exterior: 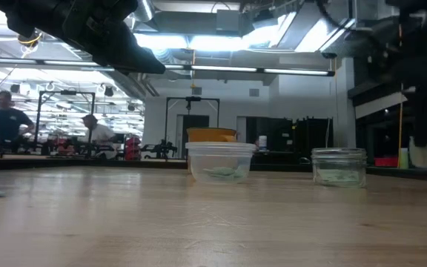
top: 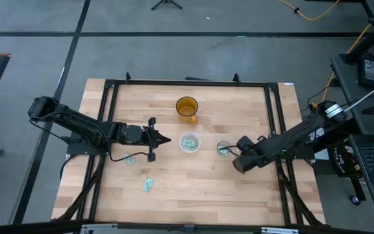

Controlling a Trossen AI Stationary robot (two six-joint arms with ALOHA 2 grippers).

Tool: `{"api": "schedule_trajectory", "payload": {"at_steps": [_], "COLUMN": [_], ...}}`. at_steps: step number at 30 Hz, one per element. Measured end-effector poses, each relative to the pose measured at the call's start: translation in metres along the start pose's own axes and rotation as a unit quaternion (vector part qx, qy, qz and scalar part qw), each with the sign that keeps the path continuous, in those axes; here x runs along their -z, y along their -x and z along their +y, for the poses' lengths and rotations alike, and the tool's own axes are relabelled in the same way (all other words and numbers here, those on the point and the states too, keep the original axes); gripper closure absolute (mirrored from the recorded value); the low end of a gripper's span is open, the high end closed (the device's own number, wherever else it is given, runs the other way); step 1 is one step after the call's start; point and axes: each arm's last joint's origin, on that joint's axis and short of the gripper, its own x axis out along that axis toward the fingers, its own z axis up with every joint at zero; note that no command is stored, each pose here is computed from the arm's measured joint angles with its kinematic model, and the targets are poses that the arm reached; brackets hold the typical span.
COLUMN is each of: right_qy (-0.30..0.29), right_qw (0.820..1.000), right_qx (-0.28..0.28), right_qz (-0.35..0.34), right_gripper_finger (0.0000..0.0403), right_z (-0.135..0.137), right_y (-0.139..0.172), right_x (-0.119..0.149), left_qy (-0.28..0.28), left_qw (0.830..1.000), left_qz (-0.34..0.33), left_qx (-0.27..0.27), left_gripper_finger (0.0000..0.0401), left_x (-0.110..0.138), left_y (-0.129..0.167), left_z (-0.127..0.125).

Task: Pick and place Stevia / Truvia into bins
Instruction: Put the green stevia packet into the glass container

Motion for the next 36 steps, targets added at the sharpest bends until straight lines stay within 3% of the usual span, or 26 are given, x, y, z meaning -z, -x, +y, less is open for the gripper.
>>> {"api": "schedule_trajectory", "payload": {"at_steps": [9, 18, 36], "right_qy": [0.043, 0.085, 0.109], "right_qw": [0.989, 0.974, 0.966], "right_qx": [-0.065, -0.115, -0.117], "right_qz": [-0.127, -0.174, -0.2], "right_gripper_finger": [0.0403, 0.0403, 0.0403], "right_z": [0.01, 0.019, 0.02], "right_y": [0.051, 0.088, 0.093], "right_x": [-0.024, -0.038, -0.054], "left_qy": [-0.019, -0.02, -0.018], "left_qw": [1.0, 1.0, 1.0], "left_qz": [0.0, 0.004, 0.004], "left_qx": [0.0, 0.0, 0.0], "left_gripper_finger": [0.0397, 0.0398, 0.0395], "left_x": [0.0, 0.001, 0.001], "left_y": [0.0, 0.0, 0.0], "left_z": [0.0, 0.0, 0.0]}}
